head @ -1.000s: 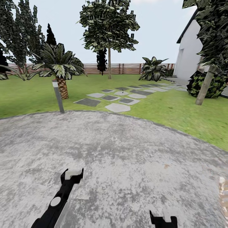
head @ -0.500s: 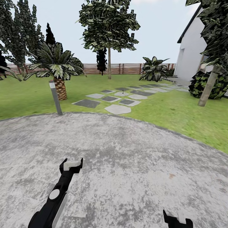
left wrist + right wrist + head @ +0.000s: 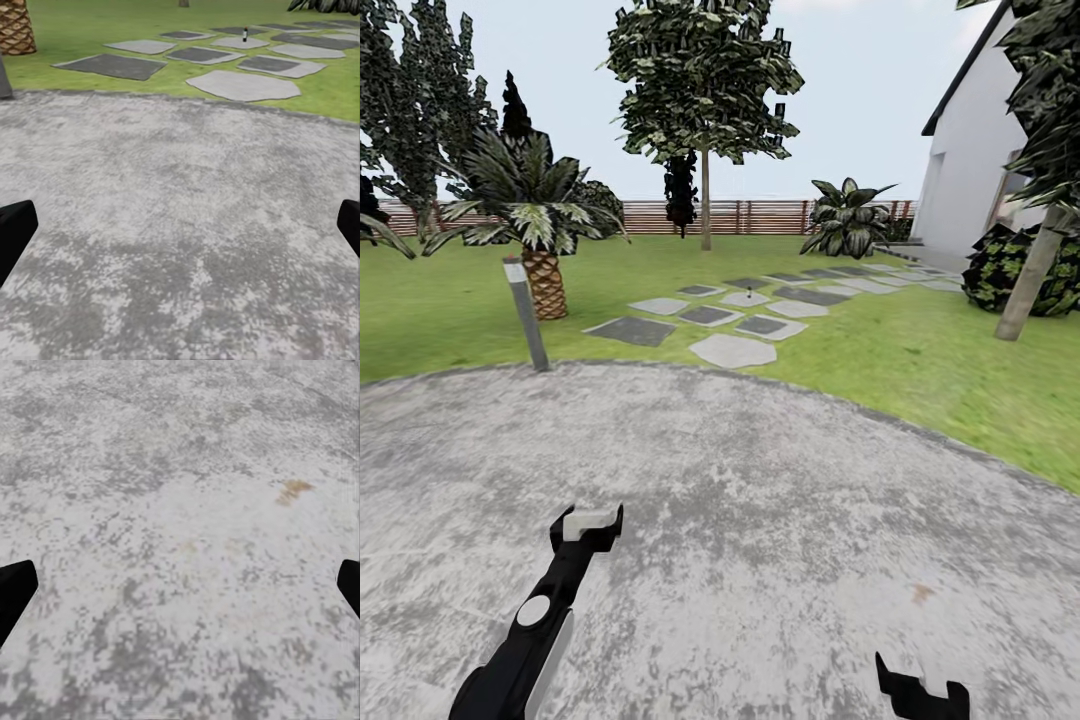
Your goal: In the garden, pick up the pesticide atomizer on the floor and spray pesticide onto both trees until each tree trunk is fully covered.
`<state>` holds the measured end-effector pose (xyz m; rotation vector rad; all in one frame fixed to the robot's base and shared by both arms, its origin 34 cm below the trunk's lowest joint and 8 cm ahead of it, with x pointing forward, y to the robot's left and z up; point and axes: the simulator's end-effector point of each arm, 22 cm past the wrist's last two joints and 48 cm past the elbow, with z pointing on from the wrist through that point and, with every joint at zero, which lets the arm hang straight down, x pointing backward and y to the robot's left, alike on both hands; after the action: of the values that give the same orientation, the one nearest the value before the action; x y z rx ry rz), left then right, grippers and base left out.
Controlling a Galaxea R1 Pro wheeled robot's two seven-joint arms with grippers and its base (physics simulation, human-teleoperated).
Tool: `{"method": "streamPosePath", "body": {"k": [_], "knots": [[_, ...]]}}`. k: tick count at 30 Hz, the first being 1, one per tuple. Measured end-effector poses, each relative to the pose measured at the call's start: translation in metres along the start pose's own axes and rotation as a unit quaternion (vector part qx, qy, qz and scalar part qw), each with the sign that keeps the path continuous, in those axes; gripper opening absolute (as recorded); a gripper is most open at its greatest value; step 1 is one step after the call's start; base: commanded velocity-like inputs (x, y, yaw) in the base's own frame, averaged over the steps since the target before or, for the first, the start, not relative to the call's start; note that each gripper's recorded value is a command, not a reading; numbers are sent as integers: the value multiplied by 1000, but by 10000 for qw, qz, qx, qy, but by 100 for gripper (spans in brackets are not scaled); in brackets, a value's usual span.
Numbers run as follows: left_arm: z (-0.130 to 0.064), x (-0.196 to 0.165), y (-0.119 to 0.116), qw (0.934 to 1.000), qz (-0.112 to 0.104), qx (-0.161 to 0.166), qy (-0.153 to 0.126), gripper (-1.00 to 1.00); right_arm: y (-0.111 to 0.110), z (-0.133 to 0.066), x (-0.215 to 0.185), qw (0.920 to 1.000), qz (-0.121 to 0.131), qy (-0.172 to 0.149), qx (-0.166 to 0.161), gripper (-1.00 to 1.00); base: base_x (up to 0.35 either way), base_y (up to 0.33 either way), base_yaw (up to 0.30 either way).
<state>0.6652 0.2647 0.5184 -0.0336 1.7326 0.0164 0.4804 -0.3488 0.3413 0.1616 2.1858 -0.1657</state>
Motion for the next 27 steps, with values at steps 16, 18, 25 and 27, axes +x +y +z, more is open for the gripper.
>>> {"method": "streamPosePath", "body": {"k": [16,18,25,27], "knots": [[0,1,-1,10000,0,15,21,100,6,18,-19,9974,72,711,-14,100,327,0,0],[0,1,-1,10000,0,15,21,100,7,18,-19,9970,94,767,-26,100,327,0,0],[0,1,-1,10000,1,15,22,100,9,19,-20,9967,97,803,-54,100,327,0,0],[0,1,-1,10000,1,15,22,100,9,19,-19,9967,94,807,-53,100,327,0,0]]}}
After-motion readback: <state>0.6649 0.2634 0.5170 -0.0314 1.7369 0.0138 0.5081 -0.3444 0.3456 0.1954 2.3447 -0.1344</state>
